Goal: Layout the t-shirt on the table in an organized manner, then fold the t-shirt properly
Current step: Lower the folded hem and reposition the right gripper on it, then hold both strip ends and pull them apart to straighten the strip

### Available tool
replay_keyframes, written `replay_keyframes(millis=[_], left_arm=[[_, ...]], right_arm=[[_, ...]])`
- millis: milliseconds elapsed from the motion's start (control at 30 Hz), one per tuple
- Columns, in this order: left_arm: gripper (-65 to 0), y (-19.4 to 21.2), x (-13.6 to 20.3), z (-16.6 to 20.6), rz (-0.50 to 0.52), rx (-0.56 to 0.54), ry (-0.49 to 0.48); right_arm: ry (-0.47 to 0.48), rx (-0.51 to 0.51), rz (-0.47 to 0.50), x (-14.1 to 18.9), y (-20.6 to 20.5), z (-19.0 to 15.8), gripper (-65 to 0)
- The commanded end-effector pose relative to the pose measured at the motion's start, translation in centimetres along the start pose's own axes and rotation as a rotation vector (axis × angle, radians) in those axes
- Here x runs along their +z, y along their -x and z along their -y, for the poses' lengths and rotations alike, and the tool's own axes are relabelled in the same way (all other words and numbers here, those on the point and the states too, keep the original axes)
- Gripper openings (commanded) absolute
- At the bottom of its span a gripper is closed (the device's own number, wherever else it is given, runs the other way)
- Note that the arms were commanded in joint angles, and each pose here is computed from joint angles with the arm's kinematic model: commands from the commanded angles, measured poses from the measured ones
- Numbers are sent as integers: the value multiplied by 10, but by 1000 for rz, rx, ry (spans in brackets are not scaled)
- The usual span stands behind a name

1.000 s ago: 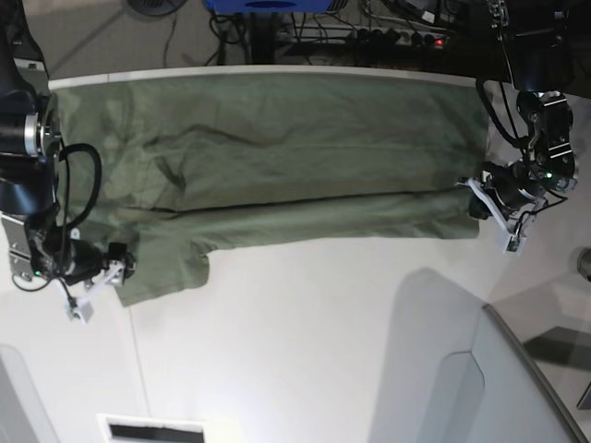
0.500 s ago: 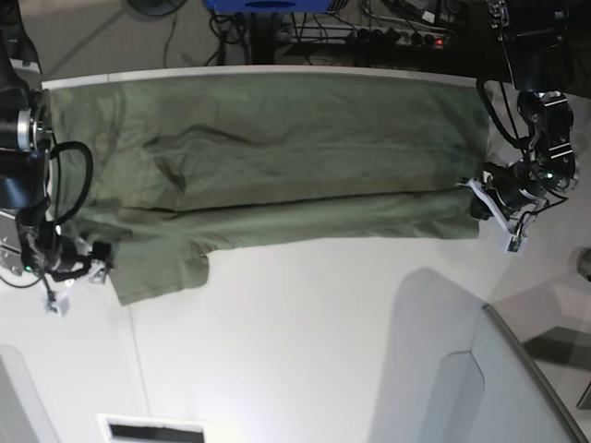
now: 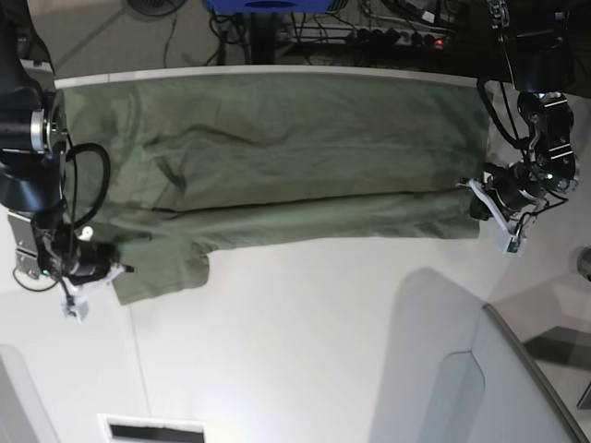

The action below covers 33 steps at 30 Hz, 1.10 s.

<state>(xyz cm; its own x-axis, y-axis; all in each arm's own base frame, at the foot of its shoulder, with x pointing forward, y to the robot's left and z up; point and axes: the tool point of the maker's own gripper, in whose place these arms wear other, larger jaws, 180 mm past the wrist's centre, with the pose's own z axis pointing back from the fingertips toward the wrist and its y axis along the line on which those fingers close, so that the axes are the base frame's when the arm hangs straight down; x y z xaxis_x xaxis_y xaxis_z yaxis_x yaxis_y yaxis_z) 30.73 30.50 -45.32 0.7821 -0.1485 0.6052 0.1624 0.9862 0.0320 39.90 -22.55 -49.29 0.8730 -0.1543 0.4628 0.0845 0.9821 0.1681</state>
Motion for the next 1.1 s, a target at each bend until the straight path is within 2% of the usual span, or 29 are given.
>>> replay_keyframes(millis=[0, 100, 233, 467, 667, 867, 1067], left_arm=[[-650, -17, 5, -9, 46, -9, -14], [-650, -19, 5, -9, 52, -8, -13], [-650, -19, 5, -9, 51, -9, -13], [-650, -18, 5, -9, 49, -12, -15], [-650, -17, 5, -9, 47, -12, -14], [-650, -16, 6, -10, 44, -14, -16], [-650, -20, 9, -11, 54, -26, -21]], right_arm=[[-5, 5, 6, 4, -11, 0, -650], [-6, 6, 19, 6, -18, 0, -630], [-12, 38, 75, 14, -39, -6, -650], [-25, 129, 48, 40, -44, -24, -650], [-13, 210, 16, 69, -25, -33, -650], [10, 164, -22, 104, 6, -24, -650], [15, 181, -63, 117, 42, -29, -650]])
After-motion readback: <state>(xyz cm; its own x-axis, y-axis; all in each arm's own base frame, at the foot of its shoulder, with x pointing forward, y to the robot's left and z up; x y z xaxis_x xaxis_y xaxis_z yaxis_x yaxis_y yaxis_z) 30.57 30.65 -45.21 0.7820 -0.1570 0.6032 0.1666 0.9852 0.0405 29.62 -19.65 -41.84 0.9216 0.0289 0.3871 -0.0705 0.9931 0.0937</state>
